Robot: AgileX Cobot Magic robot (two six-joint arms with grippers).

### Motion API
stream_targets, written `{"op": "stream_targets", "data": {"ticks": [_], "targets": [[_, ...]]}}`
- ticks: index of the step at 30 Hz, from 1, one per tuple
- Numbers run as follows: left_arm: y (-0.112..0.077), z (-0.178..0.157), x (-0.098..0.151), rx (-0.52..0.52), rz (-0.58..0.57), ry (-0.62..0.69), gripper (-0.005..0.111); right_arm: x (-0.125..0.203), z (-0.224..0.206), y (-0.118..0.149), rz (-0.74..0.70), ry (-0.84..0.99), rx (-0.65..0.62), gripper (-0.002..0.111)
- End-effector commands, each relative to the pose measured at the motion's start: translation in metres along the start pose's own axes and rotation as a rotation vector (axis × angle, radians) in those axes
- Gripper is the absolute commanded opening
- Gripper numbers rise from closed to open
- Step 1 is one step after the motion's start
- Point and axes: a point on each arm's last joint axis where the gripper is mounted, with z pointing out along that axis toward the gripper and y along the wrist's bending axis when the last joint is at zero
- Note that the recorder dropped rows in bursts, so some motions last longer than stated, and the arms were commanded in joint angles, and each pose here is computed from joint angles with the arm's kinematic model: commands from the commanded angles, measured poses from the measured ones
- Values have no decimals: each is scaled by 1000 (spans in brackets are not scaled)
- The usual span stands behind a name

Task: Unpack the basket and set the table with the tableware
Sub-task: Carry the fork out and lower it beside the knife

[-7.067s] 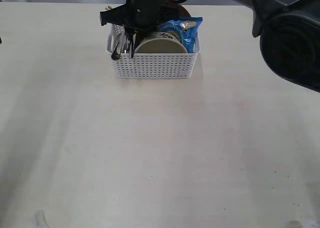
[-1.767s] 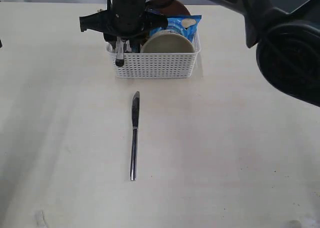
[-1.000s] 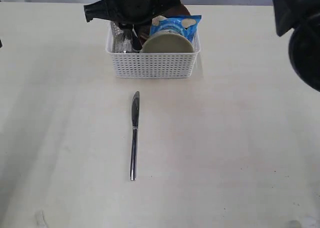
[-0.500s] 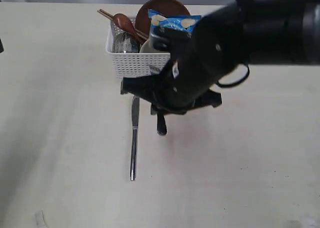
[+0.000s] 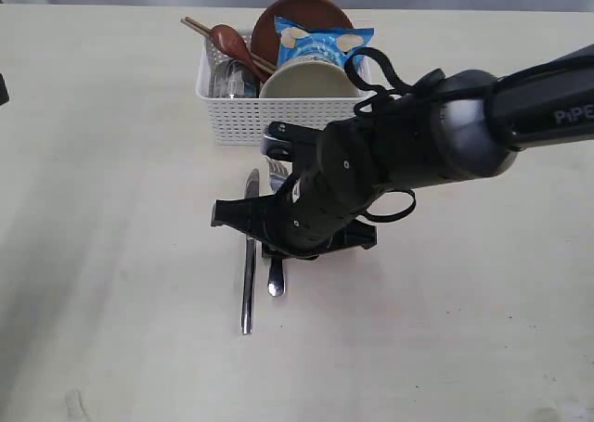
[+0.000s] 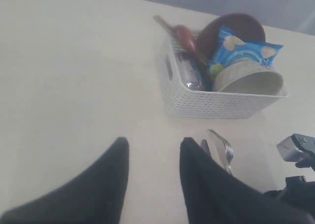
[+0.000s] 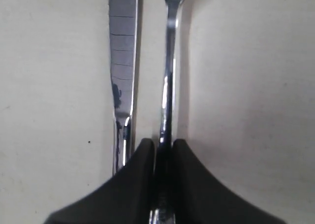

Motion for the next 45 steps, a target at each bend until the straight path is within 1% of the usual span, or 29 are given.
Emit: {"op": "stream_targets", "data": {"ticks": [1, 7, 15, 17, 18, 21, 22, 23, 27, 31, 38, 41, 45], "targets": [[0, 0, 2, -1, 4, 4, 34, 5, 2, 1, -25, 31, 10, 0], [0, 0, 2, -1, 4, 4, 34, 10, 0, -1, -69, 91, 38, 0], [0, 0, 2, -1, 4, 7, 34, 8, -9, 2, -76, 64, 16, 0], [0, 0, 2, -1, 4, 7, 34, 8, -10, 2, -76, 69, 18, 6], [0, 0, 2, -1, 4, 7, 34, 9, -10, 2, -77, 74, 20, 13], [0, 0, 2, -1, 4, 7, 34, 9, -10, 2, -77, 78, 22, 37], [0, 0, 2, -1, 4, 9, 34, 9, -10, 2, -77, 80, 24, 43], [0, 0, 2, -1, 4, 11, 34, 9, -10, 1, -77, 84, 25, 45], [0, 0, 2, -1, 4, 11, 34, 9, -13, 2, -93, 85, 28, 41], [0, 0, 2, -1, 4, 11, 34, 4, -27, 6, -116, 40, 3, 41], [0, 0, 3, 1, 3, 15, 34, -11, -51, 26, -193, -10, -49, 41], [0, 0, 3, 1, 3, 17, 34, -14, -51, 29, -232, 27, -16, 43], [0, 0, 3, 1, 3, 17, 34, -8, -30, 20, -238, 152, 82, 44]]}}
